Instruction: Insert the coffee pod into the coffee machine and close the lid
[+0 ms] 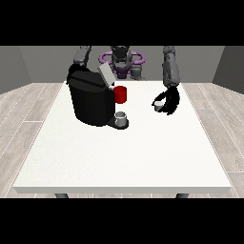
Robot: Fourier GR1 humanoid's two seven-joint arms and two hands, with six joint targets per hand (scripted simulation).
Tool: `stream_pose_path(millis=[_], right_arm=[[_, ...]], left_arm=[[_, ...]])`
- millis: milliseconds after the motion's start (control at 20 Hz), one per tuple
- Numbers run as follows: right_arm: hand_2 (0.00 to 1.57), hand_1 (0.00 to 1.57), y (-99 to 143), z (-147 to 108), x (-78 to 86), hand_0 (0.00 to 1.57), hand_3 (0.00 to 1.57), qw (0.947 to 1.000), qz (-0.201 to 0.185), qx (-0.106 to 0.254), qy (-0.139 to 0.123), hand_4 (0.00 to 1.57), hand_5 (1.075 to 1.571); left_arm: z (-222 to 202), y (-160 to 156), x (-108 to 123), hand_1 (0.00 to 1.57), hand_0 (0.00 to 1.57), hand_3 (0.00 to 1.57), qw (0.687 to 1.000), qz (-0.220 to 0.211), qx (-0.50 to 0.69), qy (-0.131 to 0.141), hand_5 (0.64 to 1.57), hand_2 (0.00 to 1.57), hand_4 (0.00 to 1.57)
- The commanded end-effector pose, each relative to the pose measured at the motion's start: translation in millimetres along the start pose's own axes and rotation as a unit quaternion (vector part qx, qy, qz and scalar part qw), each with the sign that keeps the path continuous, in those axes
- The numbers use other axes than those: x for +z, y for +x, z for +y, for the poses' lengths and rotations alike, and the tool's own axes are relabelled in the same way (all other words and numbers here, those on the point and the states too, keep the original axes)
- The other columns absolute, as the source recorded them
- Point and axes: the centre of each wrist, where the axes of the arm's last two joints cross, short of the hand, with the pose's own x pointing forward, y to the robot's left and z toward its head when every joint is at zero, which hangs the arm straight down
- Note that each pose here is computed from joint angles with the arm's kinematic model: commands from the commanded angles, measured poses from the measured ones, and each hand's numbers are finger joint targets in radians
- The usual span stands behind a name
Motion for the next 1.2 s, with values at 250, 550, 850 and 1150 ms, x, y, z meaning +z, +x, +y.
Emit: stream_pose_path(millis=[250, 550, 850, 1150], right_arm=[[0.00, 0.00, 5.9, 3.1, 1.3, 0.00, 0.00, 0.9998, 0.009, -0.016, -0.008, 0.52, 1.571], [0.00, 0.00, -26.6, -1.6, 11.2, 0.00, 0.00, 0.9990, 0.040, -0.017, -0.012, 0.40, 1.571], [0.00, 0.00, -32.5, -23.1, -0.5, 0.00, 0.00, 0.9977, 0.061, -0.022, -0.019, 0.44, 1.571], [0.00, 0.00, -40.7, -12.2, -5.5, 0.00, 0.00, 0.9985, 0.052, -0.017, -0.010, 0.47, 1.571]], left_arm=[[16.0, -7.6, -3.5, 1.23, 1.23, 1.31, 0.999, -0.018, -0.043, -0.011, 1.571, 1.36, 0.47], [8.8, 35.2, -21.8, 1.45, 1.45, 1.39, 0.996, -0.081, -0.011, -0.046, 1.571, 1.45, 0.62], [52.1, 70.2, -42.0, 1.24, 1.24, 1.32, 0.992, -0.119, -0.015, -0.049, 1.571, 1.33, 0.53], [71.3, 119.7, -57.4, 1.27, 1.27, 1.29, 0.987, -0.154, -0.019, -0.043, 1.571, 1.34, 0.55]])
